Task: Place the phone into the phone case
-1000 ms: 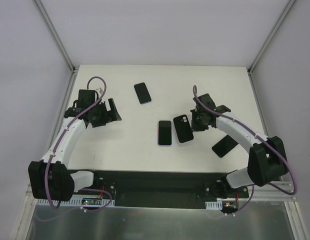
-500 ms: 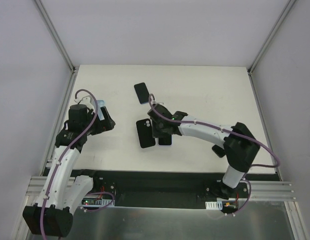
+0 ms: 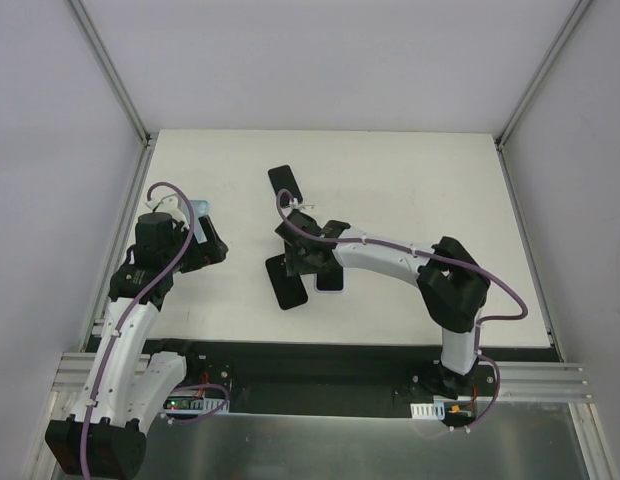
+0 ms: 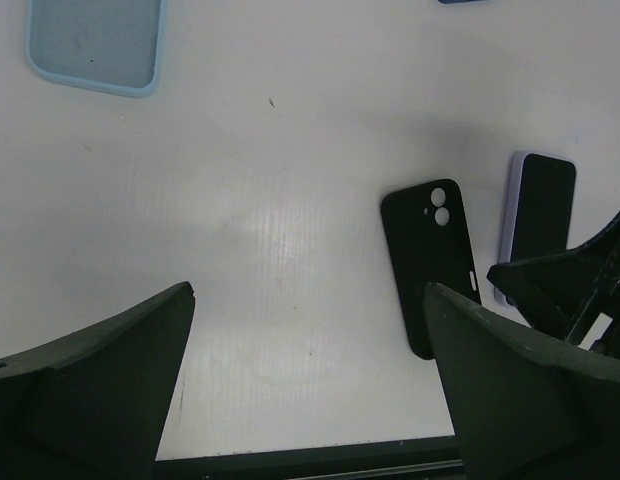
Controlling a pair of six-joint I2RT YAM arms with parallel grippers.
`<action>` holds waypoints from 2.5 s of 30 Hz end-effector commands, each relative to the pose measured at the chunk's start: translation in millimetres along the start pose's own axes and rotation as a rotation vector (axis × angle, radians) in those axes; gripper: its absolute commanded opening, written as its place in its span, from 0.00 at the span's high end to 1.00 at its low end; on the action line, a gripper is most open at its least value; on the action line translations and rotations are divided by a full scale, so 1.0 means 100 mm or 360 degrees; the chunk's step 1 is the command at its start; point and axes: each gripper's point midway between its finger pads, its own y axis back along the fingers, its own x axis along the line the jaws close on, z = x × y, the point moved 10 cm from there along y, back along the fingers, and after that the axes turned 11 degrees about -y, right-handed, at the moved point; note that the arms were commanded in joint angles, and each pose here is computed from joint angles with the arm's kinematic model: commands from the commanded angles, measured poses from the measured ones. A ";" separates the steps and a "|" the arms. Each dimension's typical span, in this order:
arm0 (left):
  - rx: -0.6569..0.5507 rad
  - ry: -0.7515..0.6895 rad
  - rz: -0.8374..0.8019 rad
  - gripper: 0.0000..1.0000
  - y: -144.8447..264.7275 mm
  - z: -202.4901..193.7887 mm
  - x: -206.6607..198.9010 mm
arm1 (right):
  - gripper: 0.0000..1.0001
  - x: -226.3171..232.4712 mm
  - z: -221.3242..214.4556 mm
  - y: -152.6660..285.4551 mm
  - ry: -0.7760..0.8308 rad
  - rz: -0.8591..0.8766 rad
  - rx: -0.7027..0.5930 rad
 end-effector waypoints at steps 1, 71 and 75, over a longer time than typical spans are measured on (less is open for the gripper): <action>0.0006 -0.0021 -0.0025 0.03 -0.01 0.00 -0.01 | 0.37 -0.17 0.35 0.20 0.0130 -0.0039 -0.0194; -0.0001 -0.0056 -0.0144 0.02 0.00 -0.03 -0.09 | 0.45 -3.51 0.39 0.15 -0.1236 -0.0797 0.0123; 0.0036 -0.0043 -0.0189 0.03 -0.04 -0.05 -0.10 | 0.50 -3.42 0.45 0.17 -0.1116 -0.0729 0.0116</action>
